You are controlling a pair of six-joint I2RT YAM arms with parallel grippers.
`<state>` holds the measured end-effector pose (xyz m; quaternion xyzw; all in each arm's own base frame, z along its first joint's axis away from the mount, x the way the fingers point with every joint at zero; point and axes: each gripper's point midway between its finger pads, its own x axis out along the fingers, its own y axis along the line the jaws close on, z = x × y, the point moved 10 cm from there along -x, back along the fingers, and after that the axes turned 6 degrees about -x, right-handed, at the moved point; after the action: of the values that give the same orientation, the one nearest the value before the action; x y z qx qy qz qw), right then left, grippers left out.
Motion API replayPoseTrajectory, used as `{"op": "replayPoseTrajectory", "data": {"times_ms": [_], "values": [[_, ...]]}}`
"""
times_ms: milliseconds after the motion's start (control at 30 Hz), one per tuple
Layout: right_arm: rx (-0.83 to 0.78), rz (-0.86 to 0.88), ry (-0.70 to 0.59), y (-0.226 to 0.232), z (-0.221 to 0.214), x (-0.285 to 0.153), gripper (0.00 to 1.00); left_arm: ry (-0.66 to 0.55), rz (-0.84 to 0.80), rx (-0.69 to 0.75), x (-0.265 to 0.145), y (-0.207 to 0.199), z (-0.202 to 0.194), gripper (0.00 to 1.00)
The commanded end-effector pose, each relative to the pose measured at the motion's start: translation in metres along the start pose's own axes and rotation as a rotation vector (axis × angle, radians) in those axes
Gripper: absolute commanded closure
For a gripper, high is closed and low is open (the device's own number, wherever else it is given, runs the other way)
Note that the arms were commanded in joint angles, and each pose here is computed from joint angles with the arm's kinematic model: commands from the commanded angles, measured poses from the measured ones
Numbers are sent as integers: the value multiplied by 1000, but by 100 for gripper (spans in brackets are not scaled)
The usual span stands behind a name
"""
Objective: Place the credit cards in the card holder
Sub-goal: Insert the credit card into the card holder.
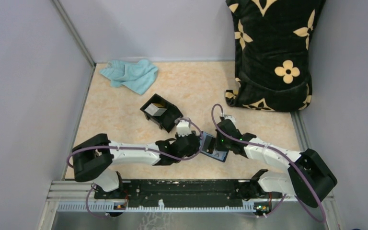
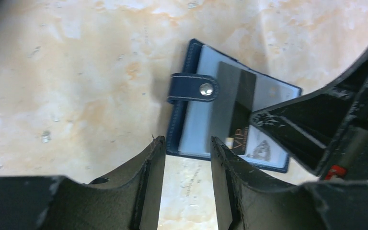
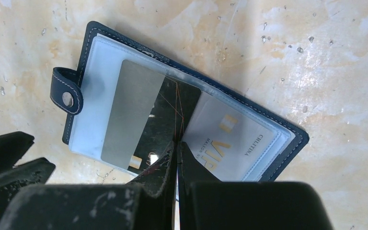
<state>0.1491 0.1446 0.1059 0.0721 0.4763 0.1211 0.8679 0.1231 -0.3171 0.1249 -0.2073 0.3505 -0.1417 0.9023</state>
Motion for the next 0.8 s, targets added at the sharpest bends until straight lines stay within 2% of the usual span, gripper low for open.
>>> {"op": "replayPoseTrajectory", "data": {"times_ms": [0, 200, 767], "values": [[-2, 18, -17, 7, 7, 1, 100, -52, 51, 35, -2, 22, 0, 53], [1, 17, -9, 6, 3, 2, 100, -41, 58, 39, 4, 37, -8, 54], [17, 36, 3, 6, -3, 7, 100, 3, 52, 77, 18, 39, -21, 58]]}}
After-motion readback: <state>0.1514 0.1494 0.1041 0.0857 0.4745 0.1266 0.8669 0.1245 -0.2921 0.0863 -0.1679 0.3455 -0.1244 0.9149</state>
